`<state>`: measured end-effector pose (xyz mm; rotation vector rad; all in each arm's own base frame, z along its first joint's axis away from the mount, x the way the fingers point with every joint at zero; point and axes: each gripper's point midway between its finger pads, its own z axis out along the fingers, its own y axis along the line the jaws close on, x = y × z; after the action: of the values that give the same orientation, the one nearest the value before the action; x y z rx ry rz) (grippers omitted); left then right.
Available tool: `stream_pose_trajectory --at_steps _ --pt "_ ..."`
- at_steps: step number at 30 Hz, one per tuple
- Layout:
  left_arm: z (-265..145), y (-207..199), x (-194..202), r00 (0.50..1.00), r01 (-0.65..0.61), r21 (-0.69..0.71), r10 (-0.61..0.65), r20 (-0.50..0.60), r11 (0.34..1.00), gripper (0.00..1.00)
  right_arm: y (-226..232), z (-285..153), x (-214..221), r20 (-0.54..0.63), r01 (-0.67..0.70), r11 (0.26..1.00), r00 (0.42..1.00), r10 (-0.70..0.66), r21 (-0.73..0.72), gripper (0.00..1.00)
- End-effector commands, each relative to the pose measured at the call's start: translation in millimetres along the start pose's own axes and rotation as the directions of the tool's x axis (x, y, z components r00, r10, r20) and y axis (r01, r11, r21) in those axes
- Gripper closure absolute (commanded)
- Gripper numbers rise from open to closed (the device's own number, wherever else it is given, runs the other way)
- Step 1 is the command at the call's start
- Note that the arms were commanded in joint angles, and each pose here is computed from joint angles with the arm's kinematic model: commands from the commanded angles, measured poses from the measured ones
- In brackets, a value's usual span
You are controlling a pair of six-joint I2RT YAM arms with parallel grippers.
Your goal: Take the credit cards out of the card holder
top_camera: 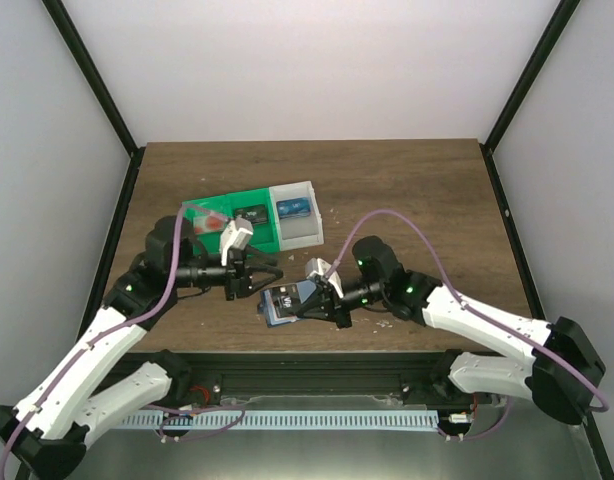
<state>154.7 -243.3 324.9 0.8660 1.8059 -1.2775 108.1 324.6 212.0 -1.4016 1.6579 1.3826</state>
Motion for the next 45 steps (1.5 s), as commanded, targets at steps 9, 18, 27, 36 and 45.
stream_pose_trajectory --at_steps 9,18,27,36,45 --pt "6 -9 52 0.972 0.074 0.132 -0.042 -0.233 0.988 0.79 14 10 -3 -0.1 -0.129 0.982 0.988 0.116 -0.137 0.99" --pt "7 3 70 0.951 0.094 0.082 -0.065 -0.302 0.992 0.86 11 10 -2 -0.096 -0.125 0.985 0.989 0.114 -0.118 0.99" --pt "8 8 57 0.963 0.067 0.046 -0.052 -0.265 0.997 0.74 11 11 7 -0.118 -0.137 0.983 0.985 0.122 -0.123 1.0" --pt "8 12 48 0.968 0.05 0.006 -0.047 -0.247 0.999 0.69 15 10 11 -0.126 -0.138 0.981 0.985 0.121 -0.138 1.0" --pt "9 9 55 0.962 0.063 0.034 -0.052 -0.268 0.997 0.75 11 10 8 -0.12 -0.14 0.984 0.985 0.126 -0.114 0.99"
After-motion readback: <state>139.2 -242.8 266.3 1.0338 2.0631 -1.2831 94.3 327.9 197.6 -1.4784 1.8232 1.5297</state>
